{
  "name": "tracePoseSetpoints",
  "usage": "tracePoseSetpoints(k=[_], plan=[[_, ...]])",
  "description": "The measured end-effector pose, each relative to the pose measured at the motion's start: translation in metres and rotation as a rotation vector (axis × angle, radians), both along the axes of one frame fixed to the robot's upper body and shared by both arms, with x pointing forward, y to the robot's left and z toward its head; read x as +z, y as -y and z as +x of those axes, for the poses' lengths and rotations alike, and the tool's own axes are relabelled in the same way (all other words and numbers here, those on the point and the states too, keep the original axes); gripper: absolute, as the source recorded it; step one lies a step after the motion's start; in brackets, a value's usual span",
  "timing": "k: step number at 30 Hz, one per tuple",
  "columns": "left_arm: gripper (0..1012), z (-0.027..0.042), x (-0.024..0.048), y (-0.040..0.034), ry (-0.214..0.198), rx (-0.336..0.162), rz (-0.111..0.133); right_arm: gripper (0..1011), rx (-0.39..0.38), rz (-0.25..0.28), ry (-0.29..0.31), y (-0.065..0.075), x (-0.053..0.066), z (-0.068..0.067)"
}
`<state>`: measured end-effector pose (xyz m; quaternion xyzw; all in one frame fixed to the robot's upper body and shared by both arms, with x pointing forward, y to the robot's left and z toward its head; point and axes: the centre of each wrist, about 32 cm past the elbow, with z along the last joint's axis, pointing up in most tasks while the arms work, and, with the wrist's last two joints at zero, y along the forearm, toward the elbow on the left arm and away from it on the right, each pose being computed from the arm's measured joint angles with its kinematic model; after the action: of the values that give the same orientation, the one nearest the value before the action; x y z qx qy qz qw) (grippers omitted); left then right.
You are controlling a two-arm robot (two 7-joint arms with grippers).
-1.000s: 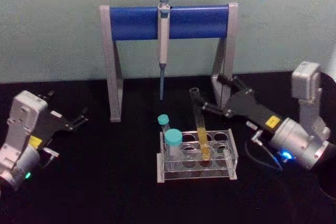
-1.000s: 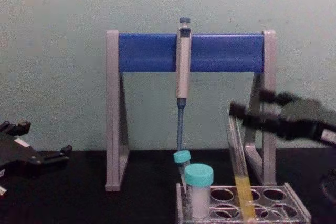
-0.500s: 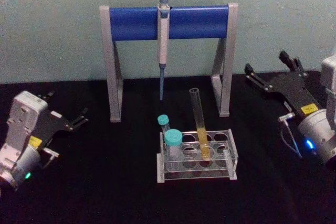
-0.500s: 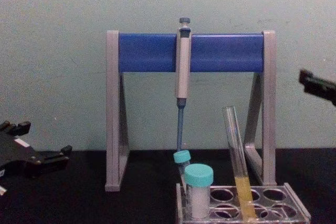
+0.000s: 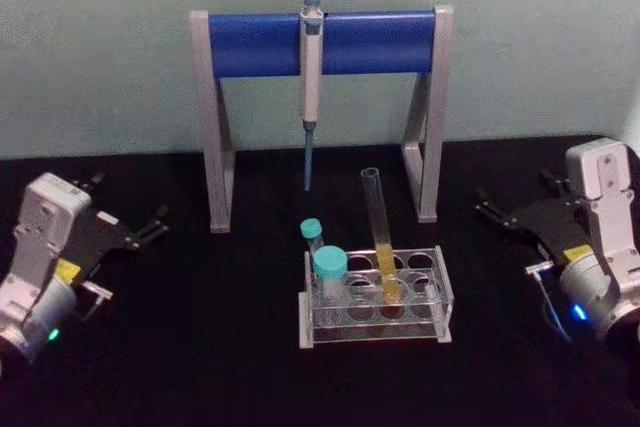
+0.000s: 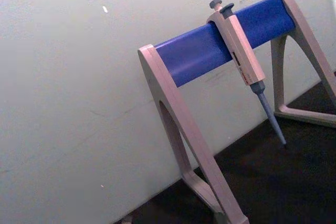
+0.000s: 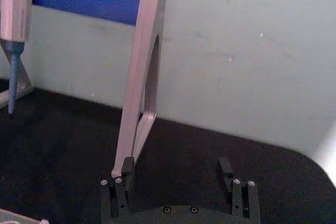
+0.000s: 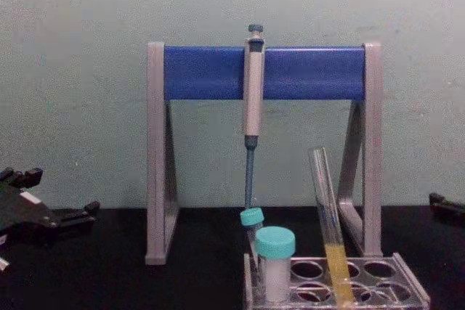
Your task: Pick up the test tube from the test tube rack, shake it, then place it back into the test tube rack.
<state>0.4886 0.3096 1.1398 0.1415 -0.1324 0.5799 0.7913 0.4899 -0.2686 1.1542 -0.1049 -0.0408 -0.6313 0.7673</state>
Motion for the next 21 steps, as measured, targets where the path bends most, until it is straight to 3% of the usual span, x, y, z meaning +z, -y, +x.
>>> tracePoseSetpoints(k=[3,21], plan=[[1001,0.0,0.0,0.0,0.0,0.0,0.0,1000,0.003,0.002,-0.026,0.0009,-0.0019,0.0009],[1001,0.0,0.0,0.0,0.0,0.0,0.0,1000,0.001,-0.001,-0.019,0.0006,-0.0013,0.0007]])
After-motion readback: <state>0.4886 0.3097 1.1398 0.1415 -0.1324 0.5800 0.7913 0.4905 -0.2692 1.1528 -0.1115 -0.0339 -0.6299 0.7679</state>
